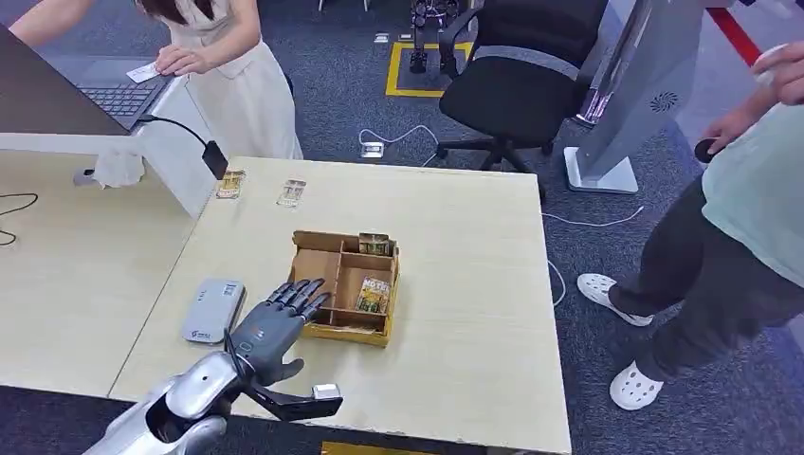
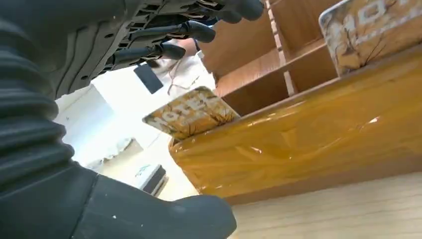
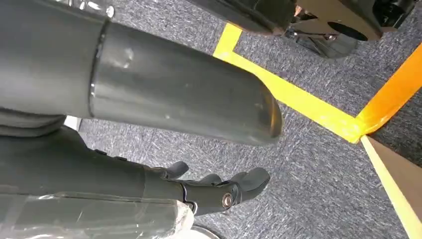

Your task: Pass the card to the sensor for recognition and then transmit it.

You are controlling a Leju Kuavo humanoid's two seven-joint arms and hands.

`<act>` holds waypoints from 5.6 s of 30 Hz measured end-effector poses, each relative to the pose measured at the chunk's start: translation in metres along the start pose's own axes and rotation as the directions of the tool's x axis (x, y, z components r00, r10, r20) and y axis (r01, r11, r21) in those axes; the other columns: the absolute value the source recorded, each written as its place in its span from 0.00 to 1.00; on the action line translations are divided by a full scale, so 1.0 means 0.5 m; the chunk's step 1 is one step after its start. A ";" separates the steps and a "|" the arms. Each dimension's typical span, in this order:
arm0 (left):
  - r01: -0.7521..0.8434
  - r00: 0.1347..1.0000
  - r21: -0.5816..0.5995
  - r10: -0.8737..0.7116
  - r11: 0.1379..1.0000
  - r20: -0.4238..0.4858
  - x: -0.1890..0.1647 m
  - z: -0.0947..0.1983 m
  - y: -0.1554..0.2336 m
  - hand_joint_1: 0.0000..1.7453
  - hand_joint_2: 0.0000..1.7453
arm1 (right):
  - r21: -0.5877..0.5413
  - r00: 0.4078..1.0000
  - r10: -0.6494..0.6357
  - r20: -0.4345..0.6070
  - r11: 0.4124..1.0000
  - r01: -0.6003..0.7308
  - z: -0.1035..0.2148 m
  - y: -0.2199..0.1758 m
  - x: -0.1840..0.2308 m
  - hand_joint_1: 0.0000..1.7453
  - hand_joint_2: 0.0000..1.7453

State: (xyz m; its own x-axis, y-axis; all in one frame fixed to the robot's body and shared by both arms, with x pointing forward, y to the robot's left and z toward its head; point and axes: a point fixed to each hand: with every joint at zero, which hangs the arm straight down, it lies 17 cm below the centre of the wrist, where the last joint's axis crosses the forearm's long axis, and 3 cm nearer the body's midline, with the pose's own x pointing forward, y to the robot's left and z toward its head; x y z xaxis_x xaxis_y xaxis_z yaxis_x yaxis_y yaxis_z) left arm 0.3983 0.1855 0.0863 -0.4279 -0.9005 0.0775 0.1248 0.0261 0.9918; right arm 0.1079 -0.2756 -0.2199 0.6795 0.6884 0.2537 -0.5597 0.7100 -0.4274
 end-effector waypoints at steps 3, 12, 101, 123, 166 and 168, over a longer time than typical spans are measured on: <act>-0.004 1.000 -0.002 0.004 1.000 -0.008 -0.003 0.000 -0.003 0.00 1.00 | -0.001 1.000 -0.001 -0.001 1.000 0.001 0.000 -0.001 0.000 0.00 0.00; -0.055 0.998 0.014 0.055 0.998 0.011 -0.002 -0.006 0.013 0.00 1.00 | -0.002 1.000 0.002 -0.001 1.000 -0.002 0.005 0.002 -0.001 0.00 0.00; -0.135 0.990 -0.077 0.138 0.988 0.036 -0.104 0.010 0.045 1.00 1.00 | -0.012 1.000 0.019 0.018 1.000 -0.019 -0.005 -0.025 0.005 0.00 0.00; -0.258 0.957 -0.058 0.263 0.964 0.125 -0.091 0.019 0.095 1.00 1.00 | -0.014 0.999 0.027 0.032 1.000 -0.026 -0.006 -0.026 0.007 0.00 0.00; -0.077 0.980 0.317 0.130 0.945 -0.150 -0.241 -0.047 0.357 1.00 1.00 | -0.015 1.000 0.025 0.009 1.000 -0.025 0.006 -0.016 0.002 0.00 0.00; -0.078 0.977 0.331 0.138 0.941 -0.164 -0.256 -0.045 0.367 1.00 1.00 | -0.014 1.000 0.023 0.007 1.000 -0.023 0.008 -0.015 0.002 0.00 0.00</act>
State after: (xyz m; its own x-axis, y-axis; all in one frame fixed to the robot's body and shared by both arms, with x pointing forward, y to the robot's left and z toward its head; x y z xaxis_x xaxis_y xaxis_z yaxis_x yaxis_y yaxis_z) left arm 0.4962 0.2958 0.2562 -0.2535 -0.9472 0.1962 -0.1453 0.2379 0.9604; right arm 0.1107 -0.2796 -0.2133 0.6628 0.7059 0.2499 -0.5687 0.6916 -0.4452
